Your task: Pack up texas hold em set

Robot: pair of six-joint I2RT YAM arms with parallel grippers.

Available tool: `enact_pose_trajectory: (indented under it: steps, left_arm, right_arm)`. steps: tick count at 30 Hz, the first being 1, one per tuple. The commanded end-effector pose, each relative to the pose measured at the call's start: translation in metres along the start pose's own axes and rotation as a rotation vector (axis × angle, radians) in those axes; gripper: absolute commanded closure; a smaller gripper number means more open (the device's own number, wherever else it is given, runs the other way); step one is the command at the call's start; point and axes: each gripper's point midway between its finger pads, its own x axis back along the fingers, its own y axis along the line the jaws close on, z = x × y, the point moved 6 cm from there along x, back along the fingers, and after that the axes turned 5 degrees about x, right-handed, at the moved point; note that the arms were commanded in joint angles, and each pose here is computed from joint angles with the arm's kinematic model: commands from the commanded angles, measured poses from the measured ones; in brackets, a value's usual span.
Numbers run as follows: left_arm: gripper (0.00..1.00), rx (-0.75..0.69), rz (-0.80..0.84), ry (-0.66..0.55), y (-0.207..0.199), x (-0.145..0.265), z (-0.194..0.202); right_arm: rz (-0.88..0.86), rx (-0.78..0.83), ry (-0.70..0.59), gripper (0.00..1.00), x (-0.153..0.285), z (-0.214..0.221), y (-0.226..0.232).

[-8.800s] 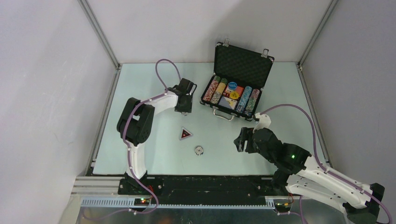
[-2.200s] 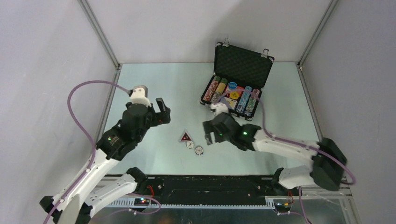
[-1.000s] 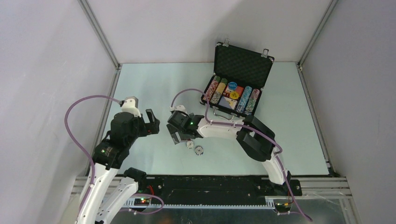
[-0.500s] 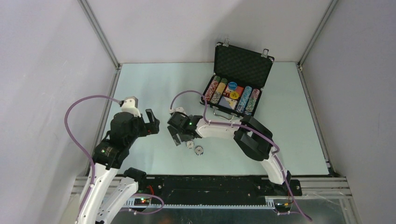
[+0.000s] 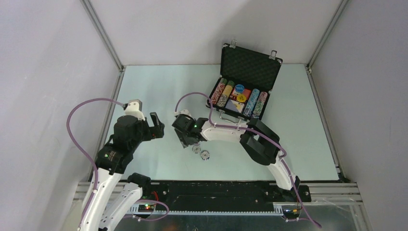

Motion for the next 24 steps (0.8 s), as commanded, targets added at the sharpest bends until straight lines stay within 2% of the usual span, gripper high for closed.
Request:
enact_pose_trajectory:
  steps: [1, 16, 24]
  left_arm:
    - [0.0, -0.018, 0.017, -0.011, -0.001, -0.003, -0.003]
    - [0.0, -0.016, 0.011, -0.013, 0.0, -0.003, -0.003]
    - [0.0, -0.015, 0.009, -0.015, 0.0, -0.003, -0.004]
  right_arm:
    - [0.007, 0.005, 0.0, 0.44, -0.002, -0.003, 0.001]
    - [-0.008, -0.006, -0.166, 0.45, 0.039, -0.053, -0.017]
    - [0.045, -0.037, -0.213, 0.45, 0.063, -0.071, -0.052]
